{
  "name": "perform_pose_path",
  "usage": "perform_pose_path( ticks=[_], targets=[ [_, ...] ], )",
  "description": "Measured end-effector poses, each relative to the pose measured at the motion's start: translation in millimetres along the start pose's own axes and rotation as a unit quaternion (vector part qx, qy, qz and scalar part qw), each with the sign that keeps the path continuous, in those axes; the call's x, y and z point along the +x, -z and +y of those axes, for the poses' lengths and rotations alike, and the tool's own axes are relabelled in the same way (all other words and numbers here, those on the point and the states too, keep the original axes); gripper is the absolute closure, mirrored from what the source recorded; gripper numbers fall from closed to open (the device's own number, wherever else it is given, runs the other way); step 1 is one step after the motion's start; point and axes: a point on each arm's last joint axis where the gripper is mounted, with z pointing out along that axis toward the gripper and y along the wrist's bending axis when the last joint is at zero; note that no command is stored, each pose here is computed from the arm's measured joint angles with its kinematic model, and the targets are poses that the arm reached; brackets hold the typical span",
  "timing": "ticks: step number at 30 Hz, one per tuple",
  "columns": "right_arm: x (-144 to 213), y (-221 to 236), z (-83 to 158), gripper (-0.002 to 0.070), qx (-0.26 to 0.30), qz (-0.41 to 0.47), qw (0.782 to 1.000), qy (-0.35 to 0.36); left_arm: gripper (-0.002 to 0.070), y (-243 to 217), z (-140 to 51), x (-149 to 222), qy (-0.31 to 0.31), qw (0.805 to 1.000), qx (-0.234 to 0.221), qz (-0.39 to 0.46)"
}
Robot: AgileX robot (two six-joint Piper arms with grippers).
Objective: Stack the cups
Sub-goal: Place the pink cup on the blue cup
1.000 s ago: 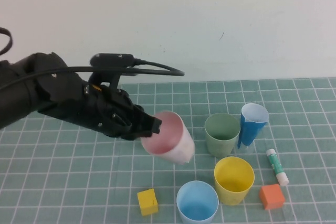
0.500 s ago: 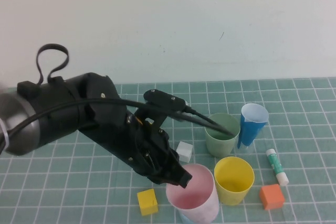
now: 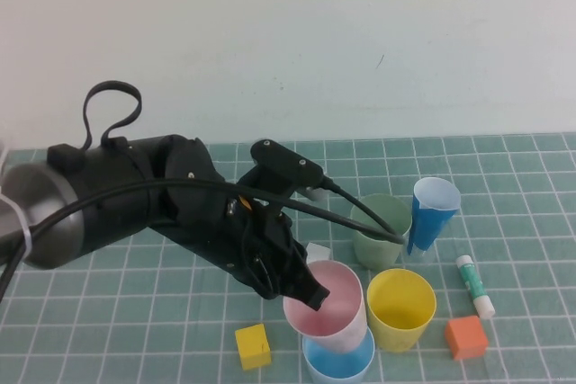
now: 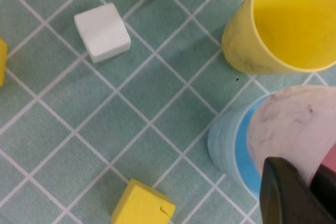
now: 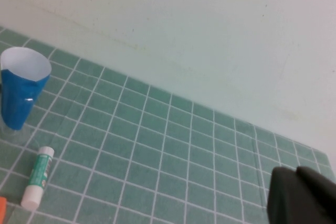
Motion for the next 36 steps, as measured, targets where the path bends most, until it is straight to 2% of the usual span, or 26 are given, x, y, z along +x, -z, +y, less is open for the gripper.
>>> perform_pose_path(
  ticks=[12, 15, 18, 23, 26, 31, 33, 36],
  targets=[
    [-0.4, 0.0, 0.4, 0.0679, -0.002, -0.002, 1.0, -0.006, 0.0669, -20.4, 5.2, 6.2, -0.014, 0.999, 0.004, 0.034],
    [-0.4, 0.0, 0.4, 0.0679, -0.002, -0.002, 1.0, -0.006, 0.0646, -22.3, 5.3, 6.6, -0.018, 0.999, 0.005, 0.036],
    [-0.4, 0.0, 0.5, 0.0679, -0.003, -0.002, 1.0, -0.007, 0.0562, -22.3, 5.7, 5.7, -0.024, 0.999, 0.002, 0.031],
    [0.3, 0.0, 1.1, 0.0679, -0.006, 0.002, 1.0, -0.019, 0.0352, -22.5, 6.8, 3.7, -0.028, 0.999, -0.004, 0.02],
    [1.1, 0.0, 2.4, 0.0679, -0.013, 0.007, 0.999, -0.033, 0.0301, -22.5, 7.5, 2.5, -0.028, 0.999, -0.008, 0.014],
    [3.8, 1.1, 7.4, 0.0679, -0.044, 0.031, 0.998, -0.023, 0.0303, -12.4, 6.9, -6.5, -0.036, 0.999, -0.019, -0.004],
    [0.4, 2.9, 9.1, 0.0679, -0.067, 0.042, 0.997, -0.008, 0.0338, -1.5, 5.5, -13.6, -0.039, 0.999, -0.027, -0.022],
    [-14.6, 6.5, 11.7, 0.0679, -0.122, 0.05, 0.991, 0.003, 0.044, 18.6, 2.8, -21.9, -0.052, 0.996, -0.044, -0.049]
  ],
)
